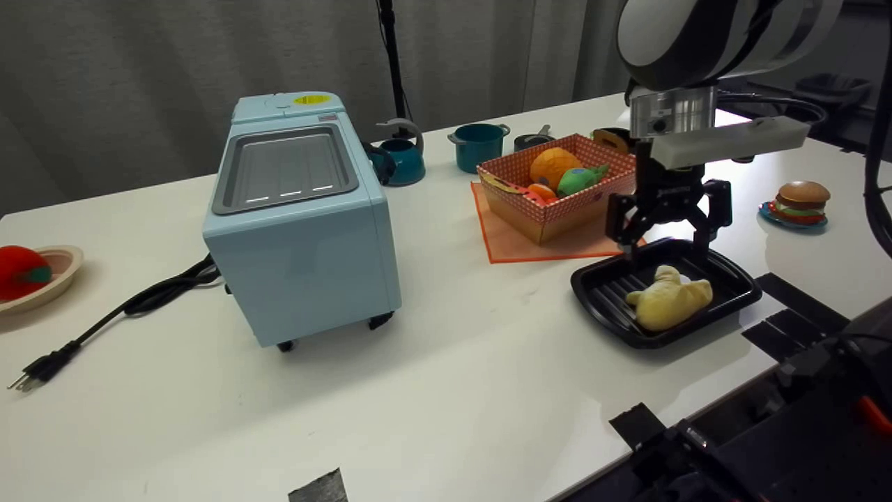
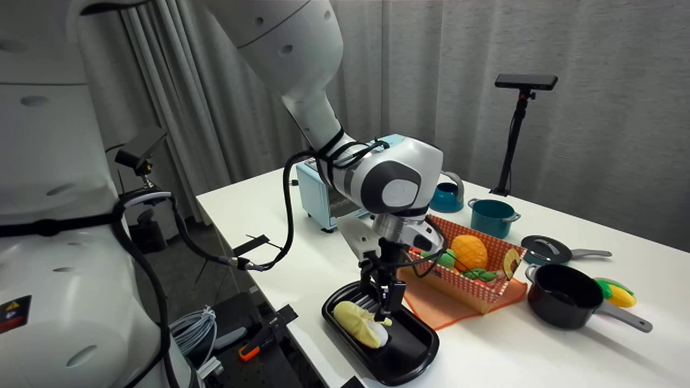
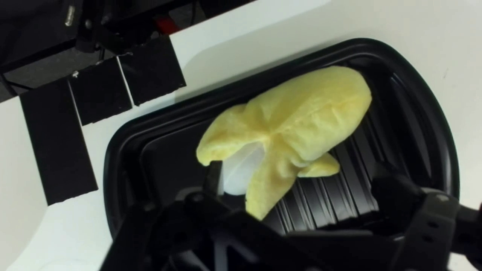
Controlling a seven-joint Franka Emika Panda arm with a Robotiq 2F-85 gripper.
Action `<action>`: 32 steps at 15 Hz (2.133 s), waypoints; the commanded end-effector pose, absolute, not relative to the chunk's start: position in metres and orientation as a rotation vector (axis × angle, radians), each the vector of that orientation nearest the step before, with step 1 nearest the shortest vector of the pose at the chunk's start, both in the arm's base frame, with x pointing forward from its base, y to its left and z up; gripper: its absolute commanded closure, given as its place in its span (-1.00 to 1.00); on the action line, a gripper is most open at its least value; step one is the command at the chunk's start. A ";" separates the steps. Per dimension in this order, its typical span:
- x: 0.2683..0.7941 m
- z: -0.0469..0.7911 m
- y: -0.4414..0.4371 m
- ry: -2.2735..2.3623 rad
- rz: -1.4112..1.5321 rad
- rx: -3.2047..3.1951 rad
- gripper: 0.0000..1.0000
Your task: Pick up the banana and avocado plush toy and put it in the basket
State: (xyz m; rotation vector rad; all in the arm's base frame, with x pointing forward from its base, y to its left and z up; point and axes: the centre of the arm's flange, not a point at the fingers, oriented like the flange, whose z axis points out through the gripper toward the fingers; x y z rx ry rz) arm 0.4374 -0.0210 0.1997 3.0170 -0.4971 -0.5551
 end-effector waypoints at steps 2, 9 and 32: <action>0.438 0.185 -0.023 -0.478 -0.626 3.036 -1.00; 0.435 0.159 -0.026 -0.488 -0.698 3.011 -0.95; 0.491 0.377 0.006 -0.398 0.027 2.997 0.95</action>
